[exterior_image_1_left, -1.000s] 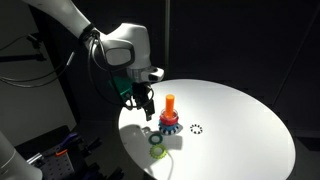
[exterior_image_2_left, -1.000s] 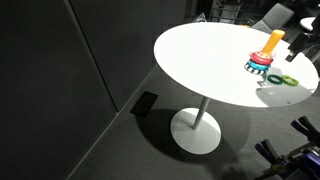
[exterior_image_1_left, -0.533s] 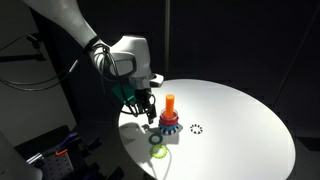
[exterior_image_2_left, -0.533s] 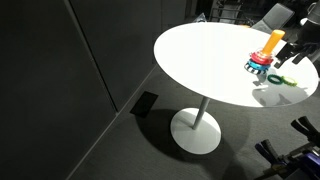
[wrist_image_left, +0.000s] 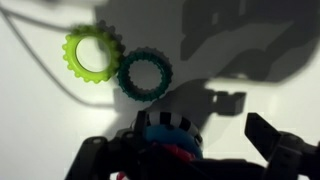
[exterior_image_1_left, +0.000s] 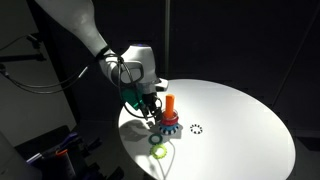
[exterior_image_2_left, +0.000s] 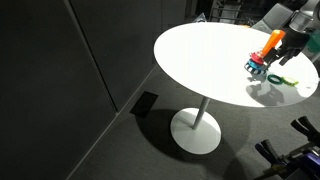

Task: Move the ring holder to the right a bit and put the green ring on the ring holder

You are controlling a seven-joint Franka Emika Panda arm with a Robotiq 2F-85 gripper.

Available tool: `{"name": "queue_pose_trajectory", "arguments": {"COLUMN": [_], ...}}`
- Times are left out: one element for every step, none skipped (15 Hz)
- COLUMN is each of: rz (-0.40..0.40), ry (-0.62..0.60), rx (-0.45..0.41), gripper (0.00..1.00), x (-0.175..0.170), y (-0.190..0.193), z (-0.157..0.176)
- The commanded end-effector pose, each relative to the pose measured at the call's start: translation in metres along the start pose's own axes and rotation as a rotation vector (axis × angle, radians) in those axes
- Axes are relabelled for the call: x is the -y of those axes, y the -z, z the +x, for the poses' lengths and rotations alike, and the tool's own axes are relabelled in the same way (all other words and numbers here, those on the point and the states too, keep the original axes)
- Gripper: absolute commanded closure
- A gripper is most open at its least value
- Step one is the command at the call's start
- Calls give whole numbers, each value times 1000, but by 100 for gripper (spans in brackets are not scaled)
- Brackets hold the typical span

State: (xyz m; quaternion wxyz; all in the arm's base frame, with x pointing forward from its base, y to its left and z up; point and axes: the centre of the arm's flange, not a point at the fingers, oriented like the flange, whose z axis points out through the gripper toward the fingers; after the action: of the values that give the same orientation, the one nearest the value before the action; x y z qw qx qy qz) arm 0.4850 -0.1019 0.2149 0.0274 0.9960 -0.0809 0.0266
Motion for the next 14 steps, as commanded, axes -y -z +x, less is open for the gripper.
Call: {"name": "queue_pose_trajectory", "arguments": {"rz": [-35, -43, -51, -59, -67, -74, -81, -87, -92, -95, -100, -104, -108, -113], "ry": [-27, -34, -42, -50, -59, -67, -75, -85, -96, -106, -115, -124, -132, -140], "rx": [-37, -47, -56, -62, -70, -76, -82, -86, -89, -90, -91, -94, -97, -101], "gripper": [0, 0, 0, 0, 0, 0, 0, 0, 0, 0, 0, 0, 0, 0], "x": [2, 0, -1, -2, -4, -6, -8, -11, -13, -16, -18, -19, -21, -22], "y": [-10, -12, -14, -15, -17, -18, -19, -20, -21, -22, -22, -23, -23, -23], "z": [23, 27, 30, 33, 35, 38, 40, 43, 46, 48, 51, 53, 56, 58]}}
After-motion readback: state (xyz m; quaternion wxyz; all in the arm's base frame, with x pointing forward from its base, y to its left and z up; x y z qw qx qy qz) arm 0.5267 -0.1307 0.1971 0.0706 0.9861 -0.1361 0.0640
